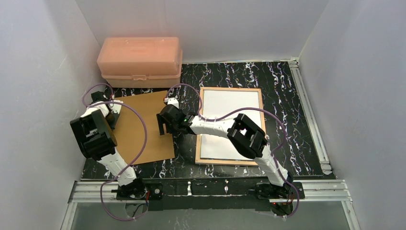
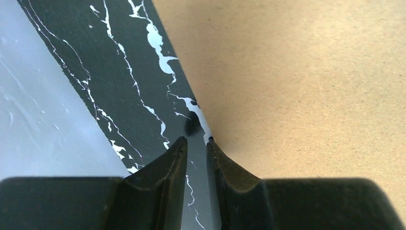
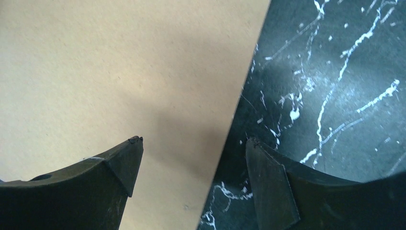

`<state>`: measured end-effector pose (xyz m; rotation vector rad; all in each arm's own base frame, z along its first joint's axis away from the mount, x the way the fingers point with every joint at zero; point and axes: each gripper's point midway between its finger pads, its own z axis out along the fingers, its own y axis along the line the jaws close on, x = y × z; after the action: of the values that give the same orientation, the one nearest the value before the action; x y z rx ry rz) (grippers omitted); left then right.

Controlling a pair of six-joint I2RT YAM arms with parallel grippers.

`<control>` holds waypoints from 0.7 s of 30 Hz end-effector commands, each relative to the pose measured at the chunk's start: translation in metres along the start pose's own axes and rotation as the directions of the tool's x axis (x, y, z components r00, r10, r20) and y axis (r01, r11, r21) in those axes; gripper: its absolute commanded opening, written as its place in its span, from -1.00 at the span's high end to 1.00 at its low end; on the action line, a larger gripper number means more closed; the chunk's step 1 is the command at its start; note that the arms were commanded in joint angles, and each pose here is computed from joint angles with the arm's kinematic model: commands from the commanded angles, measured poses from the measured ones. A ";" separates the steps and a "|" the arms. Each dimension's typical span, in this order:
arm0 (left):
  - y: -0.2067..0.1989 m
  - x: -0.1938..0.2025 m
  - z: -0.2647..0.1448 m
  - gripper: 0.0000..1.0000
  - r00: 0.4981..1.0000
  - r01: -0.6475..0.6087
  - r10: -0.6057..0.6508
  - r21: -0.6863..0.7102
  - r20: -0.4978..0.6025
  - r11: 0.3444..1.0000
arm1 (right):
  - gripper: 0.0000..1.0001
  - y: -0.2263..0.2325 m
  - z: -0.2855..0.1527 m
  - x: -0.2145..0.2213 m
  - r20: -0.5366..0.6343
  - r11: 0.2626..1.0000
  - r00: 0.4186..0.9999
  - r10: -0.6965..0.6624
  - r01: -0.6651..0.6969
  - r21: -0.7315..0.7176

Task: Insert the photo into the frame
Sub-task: Move the photo frame item to the center of the board.

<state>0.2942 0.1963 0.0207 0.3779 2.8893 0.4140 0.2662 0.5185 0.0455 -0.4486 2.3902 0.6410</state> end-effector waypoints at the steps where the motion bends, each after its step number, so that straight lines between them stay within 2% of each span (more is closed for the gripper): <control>1: -0.014 0.008 -0.006 0.58 0.991 0.129 -0.123 0.150 -0.046 0.980 | -0.74 -0.004 0.008 -0.007 0.011 0.998 0.999 0.041 -0.041 0.055; 5: 0.017 0.000 -0.009 0.57 0.984 0.177 -0.175 0.078 -0.026 0.981 | -0.74 -0.006 0.011 -0.012 0.022 0.996 0.998 0.065 -0.066 0.054; 10: 0.028 -0.011 0.003 0.57 0.973 0.231 -0.229 0.054 -0.036 0.972 | -0.75 -0.015 0.018 -0.017 0.040 0.993 0.996 0.081 -0.084 0.080; 21: -0.015 -0.018 0.023 0.60 0.983 0.176 -0.166 0.138 -0.080 0.975 | -0.72 -0.004 0.017 -0.001 -0.031 0.989 0.988 0.149 -0.150 -0.008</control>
<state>0.3269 0.2182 0.0210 0.0917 2.9221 0.3442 0.2935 0.5253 0.0456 -0.2959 2.4018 0.6714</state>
